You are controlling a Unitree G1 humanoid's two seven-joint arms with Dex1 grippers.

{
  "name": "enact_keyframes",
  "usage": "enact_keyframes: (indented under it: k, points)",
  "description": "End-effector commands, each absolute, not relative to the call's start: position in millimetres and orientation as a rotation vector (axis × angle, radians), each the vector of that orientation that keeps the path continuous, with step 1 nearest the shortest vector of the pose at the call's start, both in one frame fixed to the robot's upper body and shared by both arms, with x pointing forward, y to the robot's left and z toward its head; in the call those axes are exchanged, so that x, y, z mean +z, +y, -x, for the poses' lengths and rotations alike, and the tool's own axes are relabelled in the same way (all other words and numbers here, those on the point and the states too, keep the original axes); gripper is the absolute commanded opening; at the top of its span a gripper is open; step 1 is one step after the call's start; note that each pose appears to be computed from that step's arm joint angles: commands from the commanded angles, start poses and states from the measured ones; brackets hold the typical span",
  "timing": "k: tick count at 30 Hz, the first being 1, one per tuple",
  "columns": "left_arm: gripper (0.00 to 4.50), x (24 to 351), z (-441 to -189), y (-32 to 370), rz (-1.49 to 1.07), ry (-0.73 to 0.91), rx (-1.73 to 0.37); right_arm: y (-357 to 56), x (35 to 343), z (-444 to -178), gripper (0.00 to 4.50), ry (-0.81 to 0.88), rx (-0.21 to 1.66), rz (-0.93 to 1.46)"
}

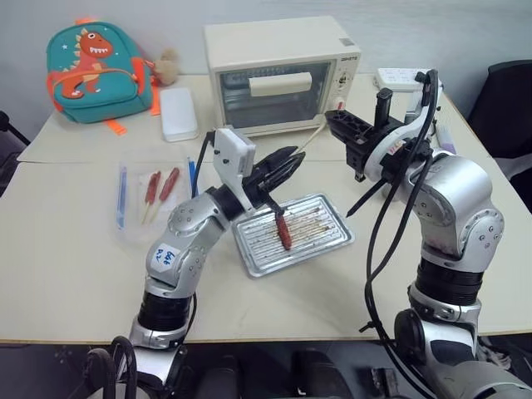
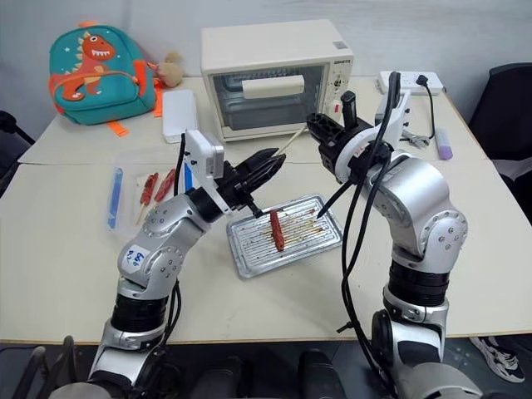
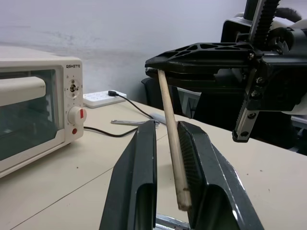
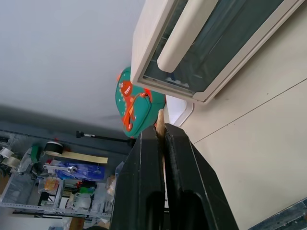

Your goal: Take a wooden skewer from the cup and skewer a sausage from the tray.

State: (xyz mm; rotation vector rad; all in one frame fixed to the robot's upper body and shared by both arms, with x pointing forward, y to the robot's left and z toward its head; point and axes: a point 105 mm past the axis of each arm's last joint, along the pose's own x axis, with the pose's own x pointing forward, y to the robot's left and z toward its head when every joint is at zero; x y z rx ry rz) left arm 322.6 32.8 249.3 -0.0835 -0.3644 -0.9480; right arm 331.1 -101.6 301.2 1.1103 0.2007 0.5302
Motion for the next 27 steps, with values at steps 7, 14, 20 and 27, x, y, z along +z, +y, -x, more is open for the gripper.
enact_keyframes:
  k: [7, 14, 20, 27]
  points:
    - [0.75, 266, -316, 29, 0.085, -0.441, -0.956, -105, 311, -326, 0.0, 0.159, 0.568, -1.115]
    - [0.02, 266, -318, 32, 0.092, -0.445, -0.947, -105, 314, -325, 0.0, 0.149, 0.571, -1.12]
    - [0.0, 269, -323, 37, 0.067, -0.444, -0.929, -104, 312, -322, 0.62, 0.147, 0.583, -1.082]
    - [0.0, 264, -320, 53, -0.013, -0.41, -0.949, -109, 307, -324, 1.89, 0.127, 0.548, -0.73]
